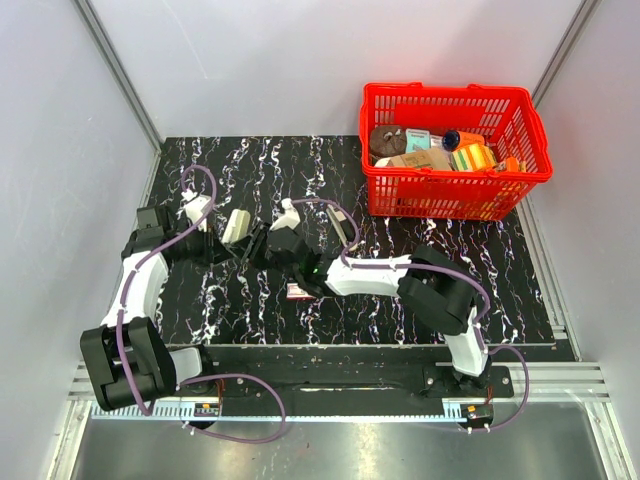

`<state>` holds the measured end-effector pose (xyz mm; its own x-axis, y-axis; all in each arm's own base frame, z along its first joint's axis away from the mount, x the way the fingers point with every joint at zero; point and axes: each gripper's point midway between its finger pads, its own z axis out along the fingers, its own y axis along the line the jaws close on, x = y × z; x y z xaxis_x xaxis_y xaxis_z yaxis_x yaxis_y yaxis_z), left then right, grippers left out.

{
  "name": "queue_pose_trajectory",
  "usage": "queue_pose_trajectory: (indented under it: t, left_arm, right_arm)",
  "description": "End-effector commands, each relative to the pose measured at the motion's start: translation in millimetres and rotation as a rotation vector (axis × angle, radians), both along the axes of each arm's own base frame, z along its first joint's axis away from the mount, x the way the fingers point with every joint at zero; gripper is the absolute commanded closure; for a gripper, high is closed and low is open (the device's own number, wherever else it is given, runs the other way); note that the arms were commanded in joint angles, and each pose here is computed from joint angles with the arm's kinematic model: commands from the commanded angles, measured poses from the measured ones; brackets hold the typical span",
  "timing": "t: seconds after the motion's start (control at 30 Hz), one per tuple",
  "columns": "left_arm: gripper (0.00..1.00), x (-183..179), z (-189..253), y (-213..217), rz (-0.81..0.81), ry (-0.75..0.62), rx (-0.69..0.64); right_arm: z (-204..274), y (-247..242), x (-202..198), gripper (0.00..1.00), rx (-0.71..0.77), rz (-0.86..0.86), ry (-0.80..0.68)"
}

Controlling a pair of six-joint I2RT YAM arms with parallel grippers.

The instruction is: Unload the staples from the stapler

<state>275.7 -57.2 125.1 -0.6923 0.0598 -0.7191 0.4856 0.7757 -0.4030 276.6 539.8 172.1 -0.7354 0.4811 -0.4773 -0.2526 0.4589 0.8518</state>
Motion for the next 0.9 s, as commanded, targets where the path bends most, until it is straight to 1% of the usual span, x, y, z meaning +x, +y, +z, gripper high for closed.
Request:
queue_pose_trajectory:
  t: [0.0,0.03,0.07,0.23,0.5,0.73,0.87]
  left_arm:
    - [0.95,9.5,18.9,3.9,-0.028,-0.121,0.045]
    - [1.0,8.9,18.7,4.8,-0.031,-0.123,0.055]
    - [1.0,7.2,17.3,5.6,-0.033,-0.123,0.064]
    - [1.0,1.5,10.3,11.8,-0.046,-0.129,0.128]
    - [1.0,-2.4,-10.3,34.4,-0.069,-0.164,0.312]
    - [1.0,2.8,-6.6,43.0,-0.073,-0.23,0.387]
    - [1.0,10.0,-2.8,51.5,-0.081,-0.32,0.495]
  right_arm:
    - [43.8,3.8,-24.6,1.0,0.114,0.063,-0.027]
    - [40.9,2.6,-26.3,1.0,0.109,0.064,-0.023]
    - [39.5,0.7,-26.2,1.0,0.107,0.062,-0.02]
    - [36.3,-8.9,-31.5,1.0,0.078,0.07,-0.033]
    - [21.7,-33.2,-42.0,1.0,0.024,0.074,-0.039]
    - [13.5,-31.4,-51.0,1.0,-0.001,0.136,-0.048]
    - [7.4,-33.8,-59.4,1.0,-0.061,0.201,-0.096]
